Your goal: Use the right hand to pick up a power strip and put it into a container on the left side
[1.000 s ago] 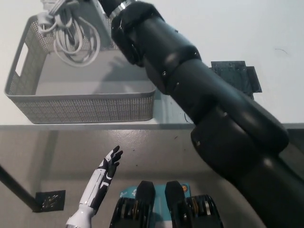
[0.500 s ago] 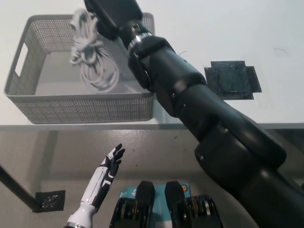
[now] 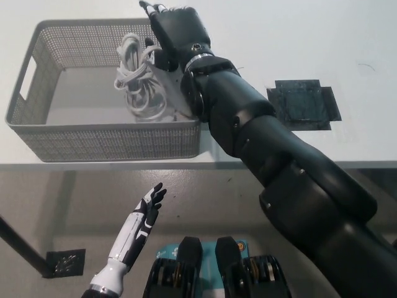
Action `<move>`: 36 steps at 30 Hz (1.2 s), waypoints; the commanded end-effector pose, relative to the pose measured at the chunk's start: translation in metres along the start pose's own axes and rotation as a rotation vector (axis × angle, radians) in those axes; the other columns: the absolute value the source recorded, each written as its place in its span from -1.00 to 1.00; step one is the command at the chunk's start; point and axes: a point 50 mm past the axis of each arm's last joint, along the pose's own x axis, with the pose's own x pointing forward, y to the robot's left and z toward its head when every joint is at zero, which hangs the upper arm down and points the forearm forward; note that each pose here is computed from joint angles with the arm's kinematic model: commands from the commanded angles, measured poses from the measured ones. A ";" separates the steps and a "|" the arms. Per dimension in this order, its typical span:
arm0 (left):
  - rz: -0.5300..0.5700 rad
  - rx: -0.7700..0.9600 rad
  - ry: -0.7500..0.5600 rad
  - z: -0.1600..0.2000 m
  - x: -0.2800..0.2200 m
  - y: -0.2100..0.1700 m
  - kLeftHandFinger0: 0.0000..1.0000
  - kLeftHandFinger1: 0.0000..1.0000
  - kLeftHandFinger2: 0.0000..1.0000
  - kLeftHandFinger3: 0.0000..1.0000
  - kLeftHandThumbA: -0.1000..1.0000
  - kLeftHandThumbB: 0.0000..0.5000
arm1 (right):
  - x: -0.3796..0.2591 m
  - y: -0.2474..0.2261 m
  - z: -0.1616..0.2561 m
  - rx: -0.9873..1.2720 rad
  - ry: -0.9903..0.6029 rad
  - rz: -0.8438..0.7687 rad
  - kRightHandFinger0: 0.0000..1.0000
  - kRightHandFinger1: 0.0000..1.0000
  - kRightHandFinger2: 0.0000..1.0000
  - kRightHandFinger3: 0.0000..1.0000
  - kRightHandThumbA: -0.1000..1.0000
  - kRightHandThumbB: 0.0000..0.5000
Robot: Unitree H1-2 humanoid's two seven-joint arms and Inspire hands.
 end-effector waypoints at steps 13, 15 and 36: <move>-0.035 0.031 -0.085 0.014 0.012 0.006 1.00 1.00 1.00 1.00 1.00 -0.55 | 0.005 -0.096 -0.005 0.162 -0.190 0.751 1.00 1.00 1.00 1.00 0.20 0.59; -0.033 0.023 -0.078 0.012 0.010 0.006 1.00 1.00 1.00 1.00 1.00 -0.50 | -0.003 -0.135 -0.004 0.291 -0.248 0.817 1.00 1.00 1.00 1.00 -0.08 0.54; -0.026 0.030 -0.057 0.007 0.004 0.005 1.00 1.00 1.00 1.00 1.00 -0.67 | -0.206 -0.422 -0.086 0.913 -1.217 0.039 1.00 1.00 1.00 1.00 1.00 0.65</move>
